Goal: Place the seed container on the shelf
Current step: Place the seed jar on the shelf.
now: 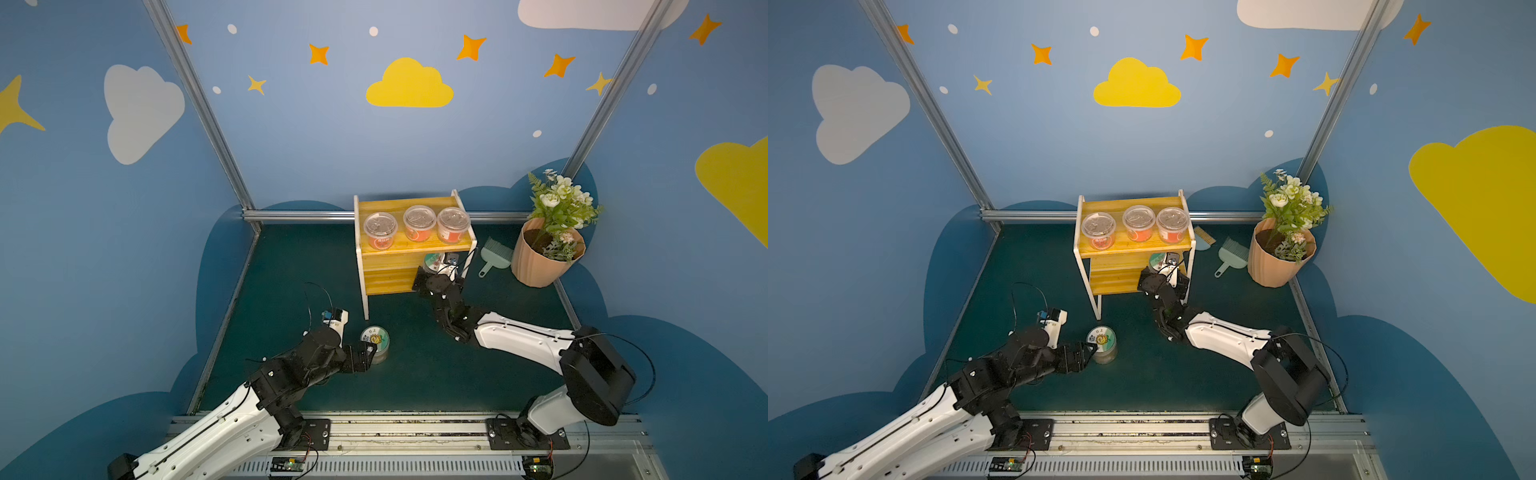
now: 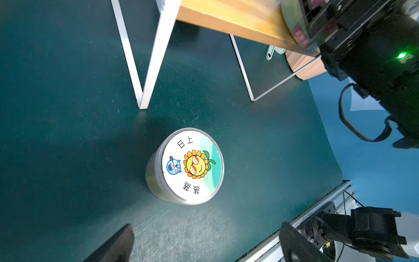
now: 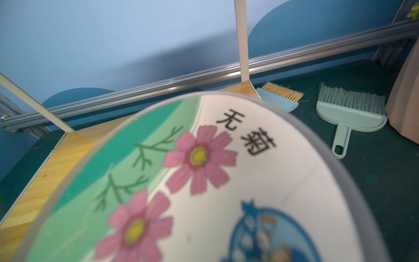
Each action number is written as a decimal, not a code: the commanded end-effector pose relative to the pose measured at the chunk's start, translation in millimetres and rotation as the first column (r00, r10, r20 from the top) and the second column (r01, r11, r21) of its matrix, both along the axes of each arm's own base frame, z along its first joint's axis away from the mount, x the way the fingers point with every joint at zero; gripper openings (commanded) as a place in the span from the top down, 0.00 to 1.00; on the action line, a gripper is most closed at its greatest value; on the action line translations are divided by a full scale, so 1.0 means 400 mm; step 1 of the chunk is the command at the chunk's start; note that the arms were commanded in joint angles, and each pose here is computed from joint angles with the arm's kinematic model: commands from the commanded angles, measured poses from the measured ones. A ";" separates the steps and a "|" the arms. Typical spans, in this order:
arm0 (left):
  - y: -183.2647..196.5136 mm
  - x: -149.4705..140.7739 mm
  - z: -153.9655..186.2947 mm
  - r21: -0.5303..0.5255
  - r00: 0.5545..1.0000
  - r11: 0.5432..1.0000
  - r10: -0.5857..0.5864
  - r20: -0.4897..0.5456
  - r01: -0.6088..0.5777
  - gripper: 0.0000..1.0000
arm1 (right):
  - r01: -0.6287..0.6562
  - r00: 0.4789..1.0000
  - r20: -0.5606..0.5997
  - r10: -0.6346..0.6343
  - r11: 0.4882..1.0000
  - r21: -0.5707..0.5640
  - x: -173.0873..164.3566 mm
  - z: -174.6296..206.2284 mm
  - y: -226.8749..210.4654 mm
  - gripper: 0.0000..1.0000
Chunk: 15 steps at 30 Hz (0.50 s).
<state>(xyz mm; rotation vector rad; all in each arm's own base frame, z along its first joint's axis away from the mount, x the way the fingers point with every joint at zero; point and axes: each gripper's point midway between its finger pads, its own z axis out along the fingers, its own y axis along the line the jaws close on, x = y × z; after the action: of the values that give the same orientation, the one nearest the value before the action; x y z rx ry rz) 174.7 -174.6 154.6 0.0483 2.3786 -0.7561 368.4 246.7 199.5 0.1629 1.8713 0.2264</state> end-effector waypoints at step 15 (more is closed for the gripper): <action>0.007 -0.019 -0.009 -0.014 0.999 1.000 -0.004 -0.033 0.004 0.00 | 0.014 0.995 -0.101 -0.011 0.999 0.032 -0.067 0.013 -0.032 0.02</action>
<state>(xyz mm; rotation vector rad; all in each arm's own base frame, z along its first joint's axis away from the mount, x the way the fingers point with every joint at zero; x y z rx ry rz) 169.9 -174.0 152.4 0.0404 2.3947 -0.7763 347.8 239.3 201.5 0.2005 1.9359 0.2579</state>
